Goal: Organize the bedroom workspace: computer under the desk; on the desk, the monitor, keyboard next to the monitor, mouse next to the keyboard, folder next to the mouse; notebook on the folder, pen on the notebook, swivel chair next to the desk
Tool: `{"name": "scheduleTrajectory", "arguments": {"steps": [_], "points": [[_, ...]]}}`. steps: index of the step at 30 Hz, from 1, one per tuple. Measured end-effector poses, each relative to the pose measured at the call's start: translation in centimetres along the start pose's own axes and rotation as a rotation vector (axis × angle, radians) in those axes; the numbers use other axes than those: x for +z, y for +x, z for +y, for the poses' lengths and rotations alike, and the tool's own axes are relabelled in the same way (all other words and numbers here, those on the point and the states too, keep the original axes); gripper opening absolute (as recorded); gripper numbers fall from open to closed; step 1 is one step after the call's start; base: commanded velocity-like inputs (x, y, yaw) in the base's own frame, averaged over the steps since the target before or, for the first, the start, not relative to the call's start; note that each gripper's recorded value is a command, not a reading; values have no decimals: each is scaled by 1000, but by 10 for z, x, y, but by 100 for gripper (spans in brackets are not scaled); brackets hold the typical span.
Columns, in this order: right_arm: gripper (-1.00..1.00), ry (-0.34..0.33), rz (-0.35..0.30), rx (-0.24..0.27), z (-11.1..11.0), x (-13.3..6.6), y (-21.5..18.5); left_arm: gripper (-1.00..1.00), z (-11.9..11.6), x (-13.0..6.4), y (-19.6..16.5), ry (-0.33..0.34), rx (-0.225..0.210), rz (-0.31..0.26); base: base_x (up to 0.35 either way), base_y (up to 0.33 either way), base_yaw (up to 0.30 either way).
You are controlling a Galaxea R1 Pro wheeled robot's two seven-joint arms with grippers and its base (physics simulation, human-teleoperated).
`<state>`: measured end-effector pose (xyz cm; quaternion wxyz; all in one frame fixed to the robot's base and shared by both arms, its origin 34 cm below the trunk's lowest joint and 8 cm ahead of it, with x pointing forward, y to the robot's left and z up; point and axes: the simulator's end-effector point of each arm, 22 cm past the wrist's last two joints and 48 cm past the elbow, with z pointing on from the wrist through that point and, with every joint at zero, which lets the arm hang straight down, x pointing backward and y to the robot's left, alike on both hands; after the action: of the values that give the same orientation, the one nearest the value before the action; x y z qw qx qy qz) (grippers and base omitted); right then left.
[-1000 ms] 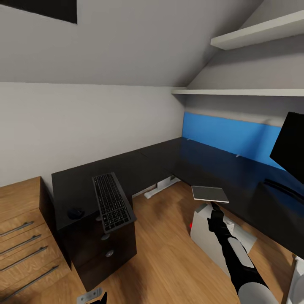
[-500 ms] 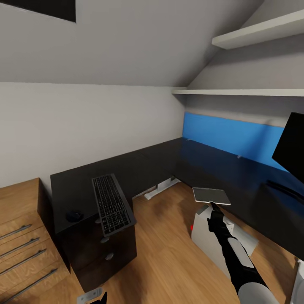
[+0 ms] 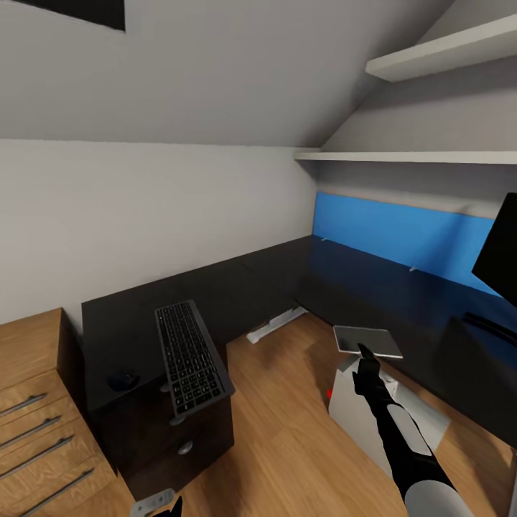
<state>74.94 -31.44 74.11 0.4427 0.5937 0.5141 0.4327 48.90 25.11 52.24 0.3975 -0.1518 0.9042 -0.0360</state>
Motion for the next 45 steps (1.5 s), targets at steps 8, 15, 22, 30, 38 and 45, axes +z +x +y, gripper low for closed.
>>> {"name": "scheduleTrajectory", "arguments": {"steps": [8, 15, 22, 30, 38, 45], "points": [[100, 0, 0, 0, 0, 0, 0, 100, 0, 0, 0, 0, 0, 0, 102, 3, 0], [100, 0, 0, 0, 0, 0, 0, 100, 1, 0, 0, -1, 1, 0, 49, 0, 0], [100, 0, 0, 1, 0, 0, 0, 100, 1, 0, 0, -2, 1, 0, 85, 0, 0], [100, 1, 0, -1, 0, 0, 0, 100, 1, 0, 0, -4, -1, 2, 42, 0, 0], [100, 2, 0, 0, -14, 2, 0, 100, 5, 8, 10, -9, -4, -1, 2, 0, 0], [100, 2, 1, 0, -14, 2, 1, 100, 5, 8, 10, -8, -4, 0, 0, 0, 0]]}}
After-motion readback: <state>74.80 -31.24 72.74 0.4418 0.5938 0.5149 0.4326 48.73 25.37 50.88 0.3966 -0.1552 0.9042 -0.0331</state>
